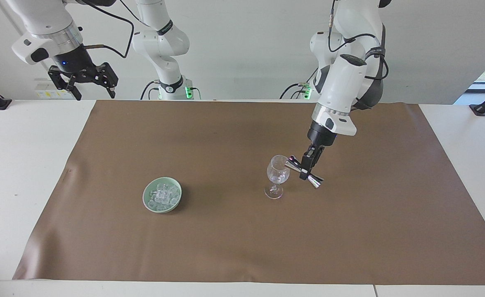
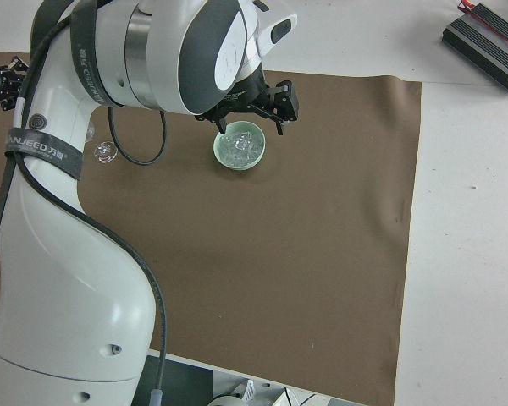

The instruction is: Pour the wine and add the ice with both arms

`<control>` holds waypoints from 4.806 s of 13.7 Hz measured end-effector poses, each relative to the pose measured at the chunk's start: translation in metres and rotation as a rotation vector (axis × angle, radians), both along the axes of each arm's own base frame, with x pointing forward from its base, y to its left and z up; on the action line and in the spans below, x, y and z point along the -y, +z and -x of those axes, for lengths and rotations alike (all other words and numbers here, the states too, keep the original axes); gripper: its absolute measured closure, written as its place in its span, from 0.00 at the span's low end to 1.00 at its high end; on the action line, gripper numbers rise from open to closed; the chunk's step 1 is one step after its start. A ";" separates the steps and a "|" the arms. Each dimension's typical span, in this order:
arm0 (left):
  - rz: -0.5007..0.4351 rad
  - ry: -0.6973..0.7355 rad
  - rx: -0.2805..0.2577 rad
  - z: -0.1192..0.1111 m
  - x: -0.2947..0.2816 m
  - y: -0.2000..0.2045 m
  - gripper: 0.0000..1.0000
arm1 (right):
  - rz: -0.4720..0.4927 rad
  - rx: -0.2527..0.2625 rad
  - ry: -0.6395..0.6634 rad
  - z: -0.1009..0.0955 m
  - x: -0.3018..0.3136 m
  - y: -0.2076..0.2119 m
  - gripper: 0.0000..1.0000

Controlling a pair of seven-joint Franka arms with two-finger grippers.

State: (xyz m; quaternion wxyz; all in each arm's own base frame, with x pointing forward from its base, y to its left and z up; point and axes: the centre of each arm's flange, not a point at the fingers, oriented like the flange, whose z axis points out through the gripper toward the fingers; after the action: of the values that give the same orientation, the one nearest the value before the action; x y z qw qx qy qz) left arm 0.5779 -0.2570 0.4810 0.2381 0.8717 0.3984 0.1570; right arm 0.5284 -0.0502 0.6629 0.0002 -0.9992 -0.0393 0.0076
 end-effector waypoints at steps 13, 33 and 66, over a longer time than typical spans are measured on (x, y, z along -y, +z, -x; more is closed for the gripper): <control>-0.004 -0.015 0.002 0.003 0.008 0.000 0.79 | 0.000 0.000 0.000 0.000 0.000 0.000 0.00; 0.179 0.147 -0.334 -0.016 -0.061 0.002 0.79 | 0.001 0.017 -0.011 -0.002 0.003 0.001 0.00; 0.974 0.442 -0.948 -0.024 -0.342 -0.179 0.79 | -0.027 0.208 -0.216 -0.117 -0.115 -0.321 0.00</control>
State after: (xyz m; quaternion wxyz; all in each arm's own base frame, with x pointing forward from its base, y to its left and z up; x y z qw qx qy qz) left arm 0.6015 0.0847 0.3017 0.3640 0.5396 0.6514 -0.3899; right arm 0.6458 0.0650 0.3414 0.0106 -0.9929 0.0685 -0.0965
